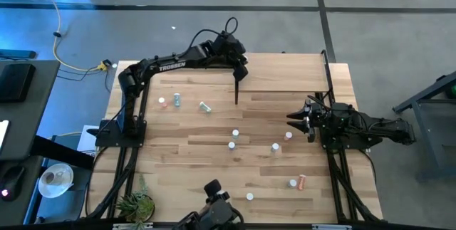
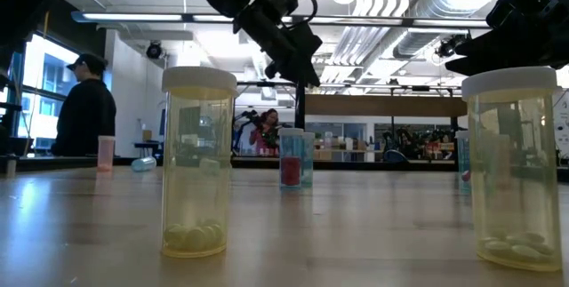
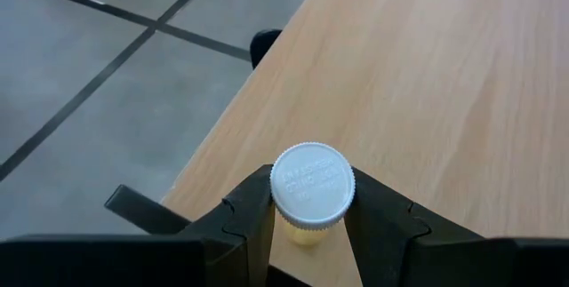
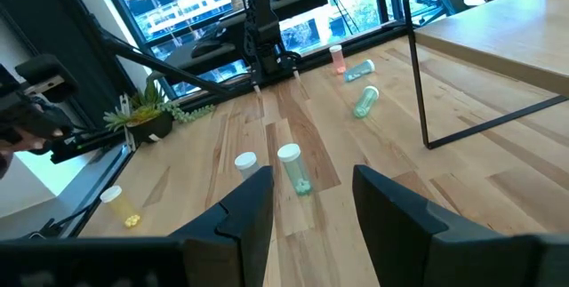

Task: Pick and place medicine bottles onto shelf by color
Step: Put the top left yellow pill bottle on the shelf, then put the middle right pink pill bottle on the shelf

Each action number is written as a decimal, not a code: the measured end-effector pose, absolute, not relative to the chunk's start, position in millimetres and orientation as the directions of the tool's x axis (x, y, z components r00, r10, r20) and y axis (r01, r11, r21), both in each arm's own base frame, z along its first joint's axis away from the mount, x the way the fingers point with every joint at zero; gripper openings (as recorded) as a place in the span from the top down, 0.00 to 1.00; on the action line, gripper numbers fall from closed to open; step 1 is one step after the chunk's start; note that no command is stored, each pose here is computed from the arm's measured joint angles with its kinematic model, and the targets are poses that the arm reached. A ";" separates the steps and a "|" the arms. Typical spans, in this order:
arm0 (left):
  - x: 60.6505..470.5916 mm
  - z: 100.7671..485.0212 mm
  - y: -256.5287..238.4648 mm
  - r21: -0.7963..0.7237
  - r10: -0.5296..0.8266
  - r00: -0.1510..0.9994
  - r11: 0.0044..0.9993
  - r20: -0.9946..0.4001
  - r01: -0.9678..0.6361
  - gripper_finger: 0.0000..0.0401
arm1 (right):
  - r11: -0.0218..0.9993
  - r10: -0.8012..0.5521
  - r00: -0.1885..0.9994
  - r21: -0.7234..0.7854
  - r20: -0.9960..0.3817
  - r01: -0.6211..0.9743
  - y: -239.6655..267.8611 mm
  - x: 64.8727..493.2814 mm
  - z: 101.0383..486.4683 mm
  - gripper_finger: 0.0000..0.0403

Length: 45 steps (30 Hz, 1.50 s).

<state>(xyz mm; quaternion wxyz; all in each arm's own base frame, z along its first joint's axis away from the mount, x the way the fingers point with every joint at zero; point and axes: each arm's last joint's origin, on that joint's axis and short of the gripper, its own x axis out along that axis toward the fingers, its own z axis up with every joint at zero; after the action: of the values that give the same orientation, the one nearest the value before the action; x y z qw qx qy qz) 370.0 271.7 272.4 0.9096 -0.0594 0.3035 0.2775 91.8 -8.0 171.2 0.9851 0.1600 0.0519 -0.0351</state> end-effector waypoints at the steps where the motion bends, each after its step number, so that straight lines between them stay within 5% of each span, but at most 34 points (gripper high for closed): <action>1: 369.7 272.2 272.1 0.058 0.469 0.661 0.838 -0.585 -0.543 0.72 | 0.946 -0.053 0.992 0.311 -0.114 0.086 -8.0 91.8 171.2 0.64; 14: 373.5 271.1 268.1 0.056 0.459 0.668 0.845 -0.586 -0.531 0.71 | 0.946 -0.052 0.992 0.312 -0.113 0.085 -8.0 91.8 171.2 0.64; 28: 376.6 274.6 268.8 0.060 0.474 0.688 0.844 -0.549 -0.534 0.59 | 0.946 -0.053 0.992 0.312 -0.113 0.086 -8.0 91.8 171.2 0.64; 45: 376.3 329.2 267.7 0.075 0.482 0.702 0.847 -0.524 -0.526 0.59 | 0.946 -0.053 0.992 0.311 -0.113 0.086 -8.0 91.8 171.2 0.64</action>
<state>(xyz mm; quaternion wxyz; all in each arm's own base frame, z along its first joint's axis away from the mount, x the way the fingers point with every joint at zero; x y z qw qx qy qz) 376.3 267.7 329.2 0.9216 -0.0402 0.2723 0.2735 91.8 -8.0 171.2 0.9851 0.1600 0.0519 -0.0354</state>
